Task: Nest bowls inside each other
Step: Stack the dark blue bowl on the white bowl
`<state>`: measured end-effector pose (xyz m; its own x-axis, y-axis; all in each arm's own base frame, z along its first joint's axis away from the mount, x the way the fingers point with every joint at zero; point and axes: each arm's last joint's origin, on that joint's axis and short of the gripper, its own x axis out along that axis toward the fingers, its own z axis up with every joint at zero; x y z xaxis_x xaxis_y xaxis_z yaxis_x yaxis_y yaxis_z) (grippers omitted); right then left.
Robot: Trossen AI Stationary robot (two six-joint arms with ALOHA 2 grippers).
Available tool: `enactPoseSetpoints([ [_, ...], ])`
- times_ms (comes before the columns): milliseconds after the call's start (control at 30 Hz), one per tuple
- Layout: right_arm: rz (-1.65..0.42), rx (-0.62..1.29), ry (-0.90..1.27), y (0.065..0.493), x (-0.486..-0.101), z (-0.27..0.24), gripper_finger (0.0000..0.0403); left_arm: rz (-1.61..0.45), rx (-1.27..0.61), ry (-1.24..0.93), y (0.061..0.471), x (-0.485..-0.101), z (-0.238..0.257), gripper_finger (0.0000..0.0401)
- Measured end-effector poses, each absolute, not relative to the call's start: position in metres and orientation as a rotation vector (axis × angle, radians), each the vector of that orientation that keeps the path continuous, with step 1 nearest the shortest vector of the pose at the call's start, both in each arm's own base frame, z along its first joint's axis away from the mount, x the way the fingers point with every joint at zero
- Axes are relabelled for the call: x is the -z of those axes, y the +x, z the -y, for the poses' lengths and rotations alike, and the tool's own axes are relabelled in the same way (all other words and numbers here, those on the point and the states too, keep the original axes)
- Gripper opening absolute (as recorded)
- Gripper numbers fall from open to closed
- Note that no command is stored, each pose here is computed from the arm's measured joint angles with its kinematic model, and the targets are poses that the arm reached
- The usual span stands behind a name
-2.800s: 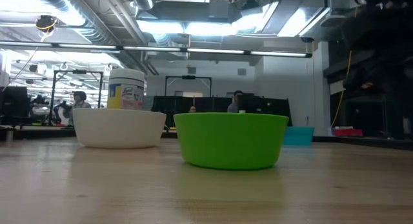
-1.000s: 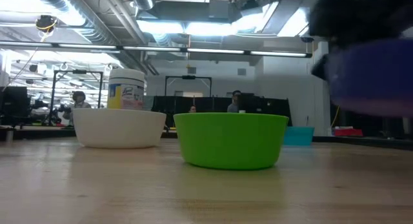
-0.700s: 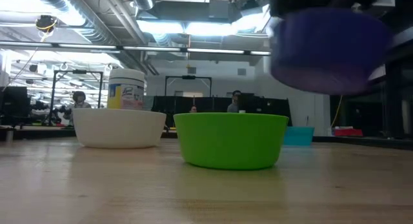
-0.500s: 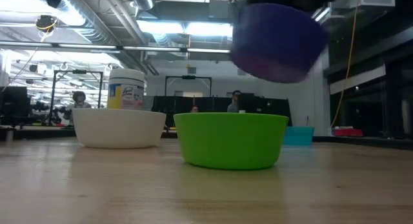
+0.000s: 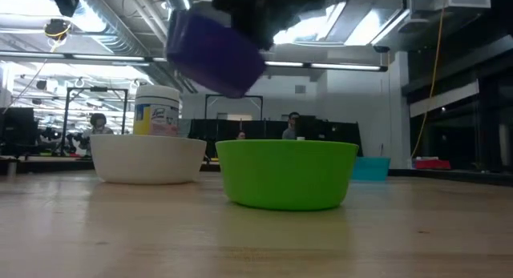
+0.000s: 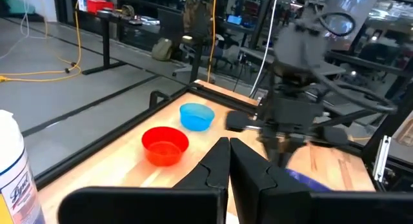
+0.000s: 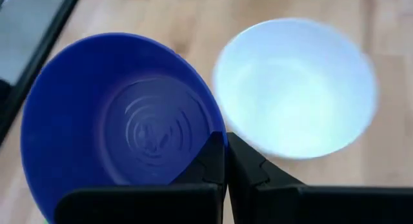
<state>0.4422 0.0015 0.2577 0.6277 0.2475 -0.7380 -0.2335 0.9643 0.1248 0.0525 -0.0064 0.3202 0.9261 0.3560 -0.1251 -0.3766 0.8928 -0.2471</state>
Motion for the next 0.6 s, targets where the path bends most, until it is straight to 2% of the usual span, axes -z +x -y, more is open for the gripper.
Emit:
enactPoseSetpoints([
  [233,-0.801,-0.247,0.014,0.466,-0.266,0.025,0.0001,-0.081,-0.372,-0.263,0.053,-0.320,0.007,0.0004],
  [600,-0.761,-0.206,0.020,0.479,-0.256,0.046,0.0001,-0.052,-0.355,-0.258,0.054,-0.325,0.007,0.0005],
])
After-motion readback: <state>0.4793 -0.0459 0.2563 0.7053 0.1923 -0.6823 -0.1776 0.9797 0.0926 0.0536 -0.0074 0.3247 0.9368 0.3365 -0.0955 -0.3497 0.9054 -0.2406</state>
